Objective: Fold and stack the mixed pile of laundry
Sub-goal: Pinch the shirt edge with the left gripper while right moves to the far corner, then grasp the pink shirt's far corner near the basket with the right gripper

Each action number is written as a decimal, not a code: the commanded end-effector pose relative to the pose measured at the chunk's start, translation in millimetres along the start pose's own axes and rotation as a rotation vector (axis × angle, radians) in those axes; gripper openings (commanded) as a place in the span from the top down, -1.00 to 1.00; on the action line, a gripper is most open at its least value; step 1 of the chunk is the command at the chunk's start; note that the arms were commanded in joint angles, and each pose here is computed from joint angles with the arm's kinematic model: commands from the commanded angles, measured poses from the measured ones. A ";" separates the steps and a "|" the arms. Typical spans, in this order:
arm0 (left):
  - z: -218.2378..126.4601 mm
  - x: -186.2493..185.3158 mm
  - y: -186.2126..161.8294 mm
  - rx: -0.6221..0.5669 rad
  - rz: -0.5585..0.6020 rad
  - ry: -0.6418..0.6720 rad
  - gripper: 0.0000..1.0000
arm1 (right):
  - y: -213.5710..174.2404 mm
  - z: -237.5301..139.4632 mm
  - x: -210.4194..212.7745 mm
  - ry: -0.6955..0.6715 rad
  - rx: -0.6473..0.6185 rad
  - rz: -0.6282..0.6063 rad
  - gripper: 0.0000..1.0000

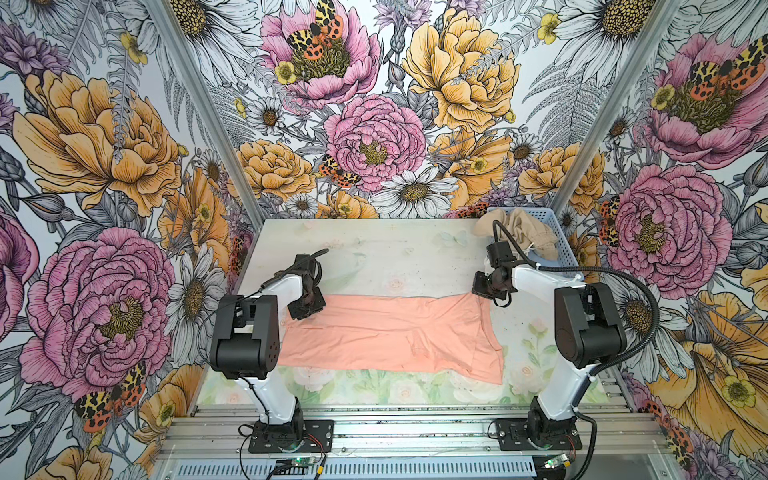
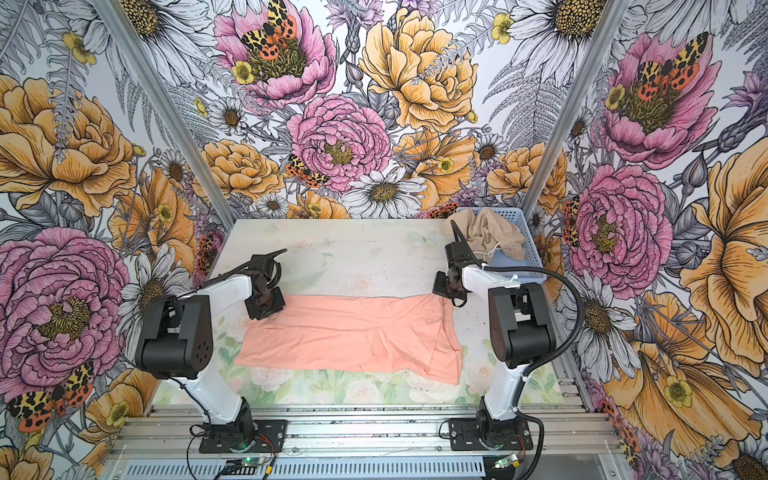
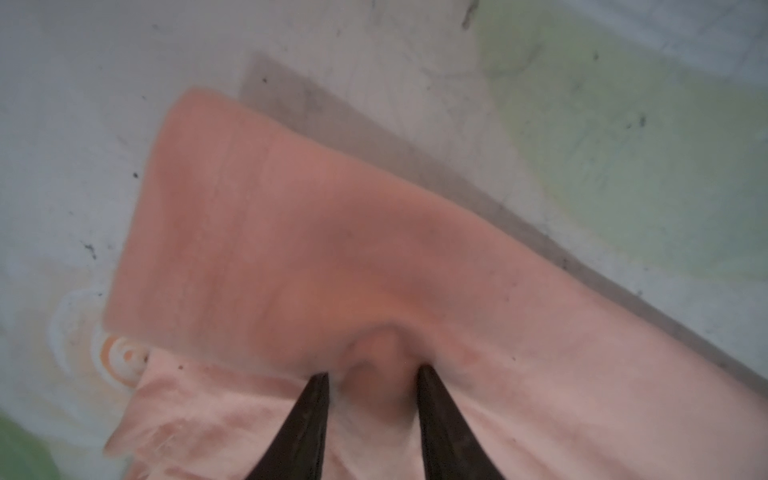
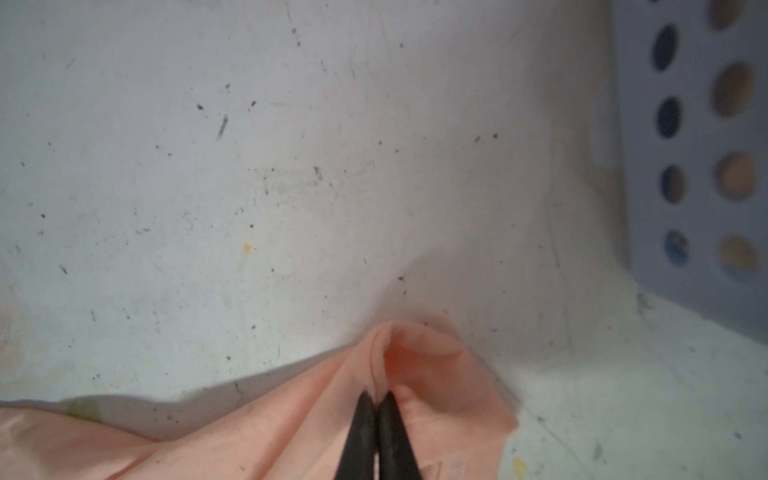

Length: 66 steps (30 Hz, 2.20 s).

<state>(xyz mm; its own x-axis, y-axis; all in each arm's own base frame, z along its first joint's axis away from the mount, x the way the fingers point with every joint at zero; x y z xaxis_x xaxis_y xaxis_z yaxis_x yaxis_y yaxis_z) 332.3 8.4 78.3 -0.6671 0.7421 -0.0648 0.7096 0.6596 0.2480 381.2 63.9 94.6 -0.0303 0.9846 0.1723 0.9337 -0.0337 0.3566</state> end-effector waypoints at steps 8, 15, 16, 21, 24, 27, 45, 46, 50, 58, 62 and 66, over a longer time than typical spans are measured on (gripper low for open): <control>15.4 37.8 -11.3 0.081 -0.026 0.101 0.30 | 7.7 -9.8 -14.5 -0.079 -0.047 0.013 1.00; 17.0 39.7 -9.6 0.086 -0.031 0.104 0.34 | -1.5 -23.6 -19.9 -0.126 -0.040 0.026 1.00; 17.4 39.9 -9.6 0.087 -0.032 0.106 0.34 | -2.5 -25.0 -20.7 -0.133 -0.040 0.026 1.00; 17.8 40.1 -8.8 0.088 -0.032 0.104 0.36 | -11.2 -21.9 -21.5 -0.123 -0.002 0.014 1.00; 17.1 37.2 -8.4 0.087 -0.028 0.097 0.36 | -2.2 -18.8 -17.9 -0.100 -0.008 -0.005 0.82; 16.2 33.7 -8.9 0.085 -0.023 0.091 0.36 | 2.8 -30.4 -13.5 -0.079 -0.039 -0.003 0.55; -5.5 15.6 -5.5 0.032 -0.002 0.022 0.26 | -137.5 -66.1 42.9 0.166 0.137 0.084 0.32; -4.2 15.6 -6.6 0.037 0.002 0.024 0.26 | -146.0 -64.0 44.5 0.162 0.152 0.085 0.32; 1.7 15.5 -9.5 0.053 0.010 0.036 0.25 | -161.3 -57.1 43.1 0.143 0.160 0.092 0.33; 5.6 14.6 -9.9 0.053 0.021 0.048 0.25 | -149.0 -43.3 42.4 0.118 0.129 0.076 0.37; 7.0 15.2 -10.9 0.057 0.022 0.050 0.25 | -143.6 -39.1 41.4 0.096 0.126 0.058 0.40; 7.2 15.9 -11.1 0.055 0.020 0.053 0.25 | -139.4 -36.3 43.0 0.104 0.123 0.058 0.55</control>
<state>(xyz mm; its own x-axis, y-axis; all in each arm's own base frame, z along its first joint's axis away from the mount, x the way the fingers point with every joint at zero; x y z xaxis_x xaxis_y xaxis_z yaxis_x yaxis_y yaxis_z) 325.3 15.2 79.3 -0.6685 0.7412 -0.0604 0.7126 0.6617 0.2331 221.4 102.4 79.6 0.0046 0.9580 0.2869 0.9832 -0.0568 0.1738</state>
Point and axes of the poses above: each gripper's point midway between its finger pads, its own z axis out along the fingers, its own x axis along the line the jaws close on, y = z × x, the point moved 6 cm from there along -z, back along the fingers, and after that the axes turned 14 degrees about -z, right-handed, at the moved point
